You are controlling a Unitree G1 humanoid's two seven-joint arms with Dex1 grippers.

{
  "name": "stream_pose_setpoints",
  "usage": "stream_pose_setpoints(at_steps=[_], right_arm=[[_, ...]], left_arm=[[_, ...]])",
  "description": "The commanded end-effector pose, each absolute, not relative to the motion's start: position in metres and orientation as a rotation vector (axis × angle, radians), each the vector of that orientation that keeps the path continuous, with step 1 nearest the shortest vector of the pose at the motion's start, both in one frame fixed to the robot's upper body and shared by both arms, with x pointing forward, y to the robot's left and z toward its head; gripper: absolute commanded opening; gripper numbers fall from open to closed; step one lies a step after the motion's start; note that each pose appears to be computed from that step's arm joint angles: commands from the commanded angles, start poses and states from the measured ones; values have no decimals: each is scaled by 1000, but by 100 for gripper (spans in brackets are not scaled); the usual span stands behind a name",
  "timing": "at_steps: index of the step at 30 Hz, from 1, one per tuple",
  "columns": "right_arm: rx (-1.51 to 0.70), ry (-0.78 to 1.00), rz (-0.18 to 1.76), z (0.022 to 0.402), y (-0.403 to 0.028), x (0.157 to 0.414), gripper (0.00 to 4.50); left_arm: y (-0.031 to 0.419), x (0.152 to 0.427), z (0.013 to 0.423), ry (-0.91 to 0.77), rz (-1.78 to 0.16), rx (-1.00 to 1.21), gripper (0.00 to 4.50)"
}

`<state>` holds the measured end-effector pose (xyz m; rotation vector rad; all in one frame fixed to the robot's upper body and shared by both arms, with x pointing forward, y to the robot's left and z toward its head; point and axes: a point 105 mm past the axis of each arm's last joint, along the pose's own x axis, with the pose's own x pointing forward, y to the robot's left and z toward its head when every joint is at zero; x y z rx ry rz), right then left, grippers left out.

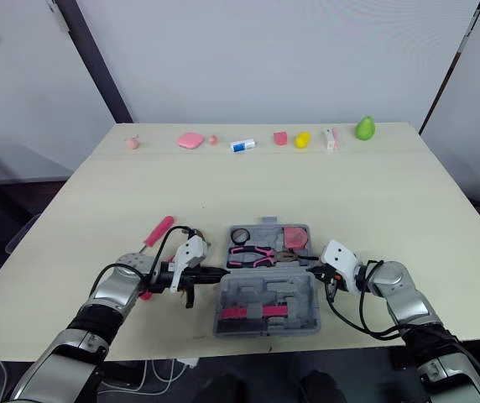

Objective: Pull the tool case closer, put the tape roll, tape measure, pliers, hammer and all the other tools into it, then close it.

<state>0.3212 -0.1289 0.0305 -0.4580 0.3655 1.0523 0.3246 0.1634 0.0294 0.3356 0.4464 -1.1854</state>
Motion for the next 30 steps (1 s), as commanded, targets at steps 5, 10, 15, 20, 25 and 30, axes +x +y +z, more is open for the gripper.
stream_pose_setpoints(at_steps=[5,10,15,20,25,30], right_arm=[[-460,313,1040,42,-132,322,0],[-458,286,988,50,-145,324,0],[-437,264,939,61,-162,320,0],[-345,169,849,80,-178,315,0],[-283,90,749,91,-196,302,0],[-241,82,651,85,-222,279,25]], left_arm=[[181,322,26,483,-1136,354,5],[182,318,37,442,-1133,347,5],[190,309,55,391,-1129,353,5],[199,298,83,265,-1072,267,5],[217,284,100,153,-961,145,5],[251,257,92,151,-837,105,1]])
